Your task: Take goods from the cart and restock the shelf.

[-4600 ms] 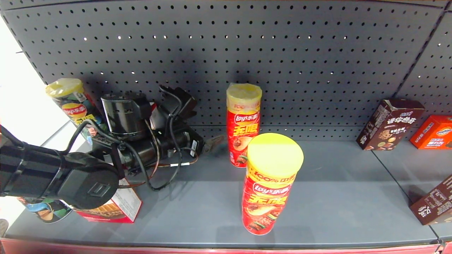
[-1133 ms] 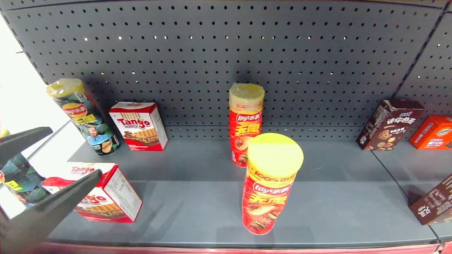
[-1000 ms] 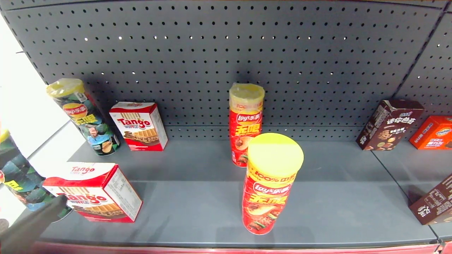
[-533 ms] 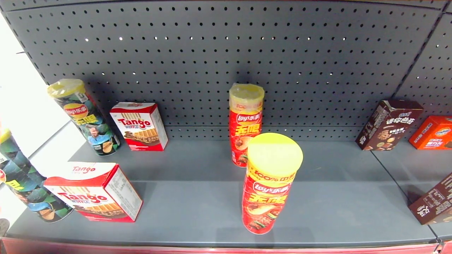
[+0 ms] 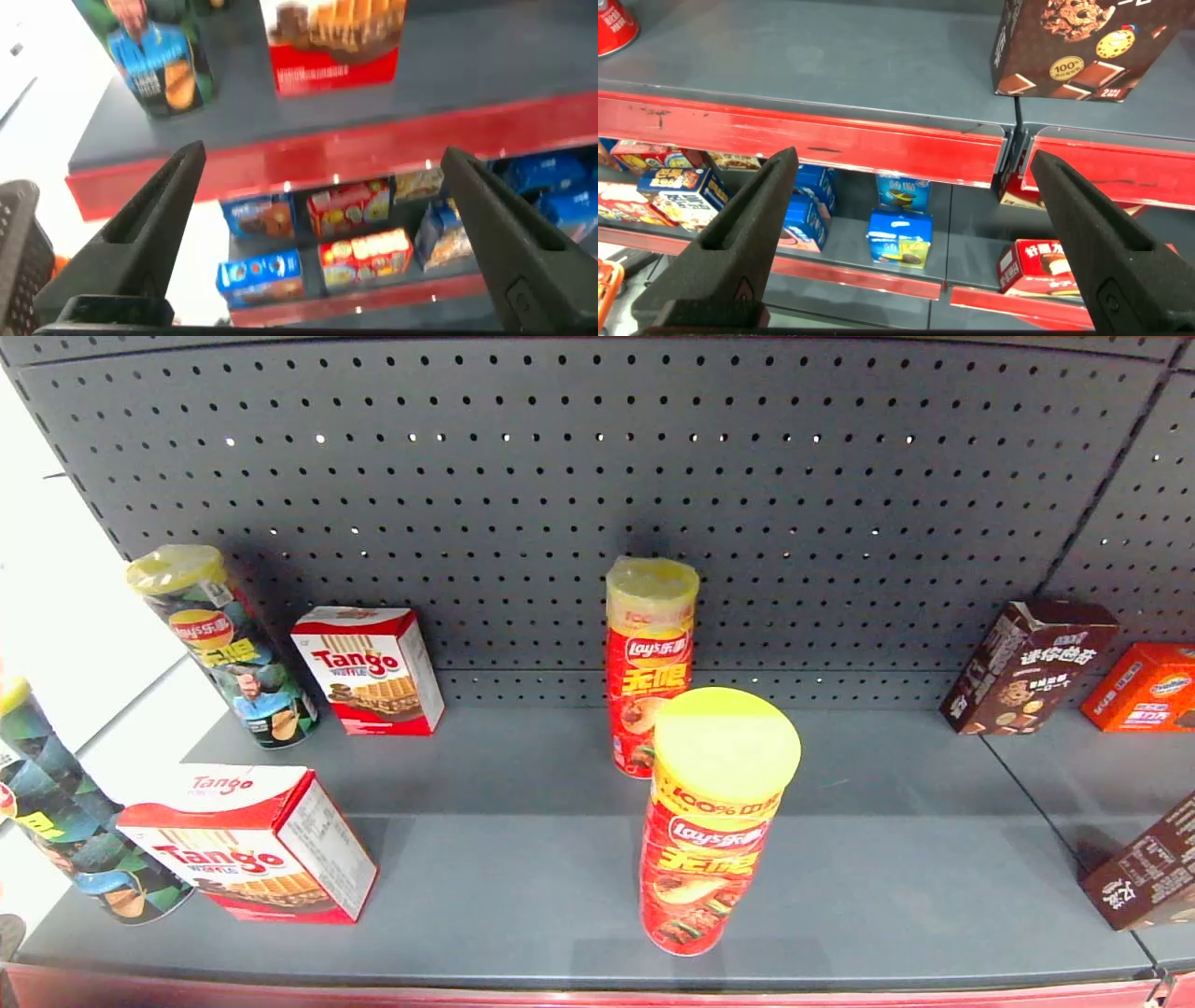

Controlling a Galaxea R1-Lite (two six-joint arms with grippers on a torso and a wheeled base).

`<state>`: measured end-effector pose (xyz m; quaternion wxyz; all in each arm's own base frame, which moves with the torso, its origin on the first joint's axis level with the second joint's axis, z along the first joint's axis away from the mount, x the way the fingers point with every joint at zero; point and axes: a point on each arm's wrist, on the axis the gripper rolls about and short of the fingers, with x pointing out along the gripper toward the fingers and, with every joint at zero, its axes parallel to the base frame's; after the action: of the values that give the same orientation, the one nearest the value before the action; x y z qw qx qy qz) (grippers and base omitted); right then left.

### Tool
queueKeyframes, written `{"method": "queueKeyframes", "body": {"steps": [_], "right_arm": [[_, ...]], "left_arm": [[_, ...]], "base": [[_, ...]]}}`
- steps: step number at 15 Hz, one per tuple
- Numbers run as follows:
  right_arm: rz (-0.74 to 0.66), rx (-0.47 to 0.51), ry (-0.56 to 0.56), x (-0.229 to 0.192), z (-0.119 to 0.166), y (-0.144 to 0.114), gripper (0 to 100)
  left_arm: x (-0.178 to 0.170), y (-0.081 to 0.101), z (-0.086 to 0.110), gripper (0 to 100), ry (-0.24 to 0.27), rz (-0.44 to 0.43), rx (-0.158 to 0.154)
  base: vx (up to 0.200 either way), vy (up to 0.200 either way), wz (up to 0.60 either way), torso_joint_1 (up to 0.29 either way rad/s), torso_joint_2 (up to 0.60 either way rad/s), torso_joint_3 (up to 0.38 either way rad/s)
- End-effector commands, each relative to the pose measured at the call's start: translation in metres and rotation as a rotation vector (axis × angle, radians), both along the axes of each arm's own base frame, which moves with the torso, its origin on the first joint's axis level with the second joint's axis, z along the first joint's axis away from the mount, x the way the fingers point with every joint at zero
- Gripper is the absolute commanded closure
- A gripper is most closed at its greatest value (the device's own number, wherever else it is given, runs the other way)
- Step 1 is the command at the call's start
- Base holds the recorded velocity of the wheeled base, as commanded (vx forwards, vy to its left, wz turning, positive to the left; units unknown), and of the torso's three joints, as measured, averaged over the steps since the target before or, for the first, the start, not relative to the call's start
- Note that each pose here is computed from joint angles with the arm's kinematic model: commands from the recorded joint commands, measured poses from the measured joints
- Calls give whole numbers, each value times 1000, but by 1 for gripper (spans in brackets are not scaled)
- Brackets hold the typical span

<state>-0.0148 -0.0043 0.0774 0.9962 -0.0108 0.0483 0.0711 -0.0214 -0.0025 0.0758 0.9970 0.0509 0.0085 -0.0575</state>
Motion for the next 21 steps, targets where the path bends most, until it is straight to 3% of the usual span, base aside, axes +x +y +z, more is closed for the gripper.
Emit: {"method": "queueKeyframes", "body": {"steps": [1, 4, 5, 7, 9, 11, 20, 21], "right_arm": [[1, -1, 2, 0, 0, 0, 0], [1, -1, 2, 0, 0, 0, 0], [1, -1, 2, 0, 0, 0, 0], [1, -1, 2, 0, 0, 0, 0], [1, -1, 2, 0, 0, 0, 0], [1, -1, 2, 0, 0, 0, 0], [21, -33, -5, 0, 1, 1, 0], [-18, 17, -106, -2, 41, 0, 0]], "left_arm": [[-1, 0, 0, 0, -15, 1, 0], [-1, -1, 0, 0, -13, -39, -7], [-1, 0, 0, 0, -10, 3, -29], [-1, 2, 0, 0, -13, 93, -31], [-1, 2, 0, 0, -12, 95, -31], [-1, 1, -1, 0, -5, 30, -36], [-1, 1, -1, 0, -6, 30, -43], [-1, 1, -1, 0, -8, 32, -43]], "base": [[0, 0, 0, 0, 0, 0], [0, 0, 0, 0, 0, 0], [0, 0, 0, 0, 0, 0], [0, 0, 0, 0, 0, 0], [0, 0, 0, 0, 0, 0], [0, 0, 0, 0, 0, 0], [0, 0, 0, 0, 0, 0], [0, 0, 0, 0, 0, 0]]}}
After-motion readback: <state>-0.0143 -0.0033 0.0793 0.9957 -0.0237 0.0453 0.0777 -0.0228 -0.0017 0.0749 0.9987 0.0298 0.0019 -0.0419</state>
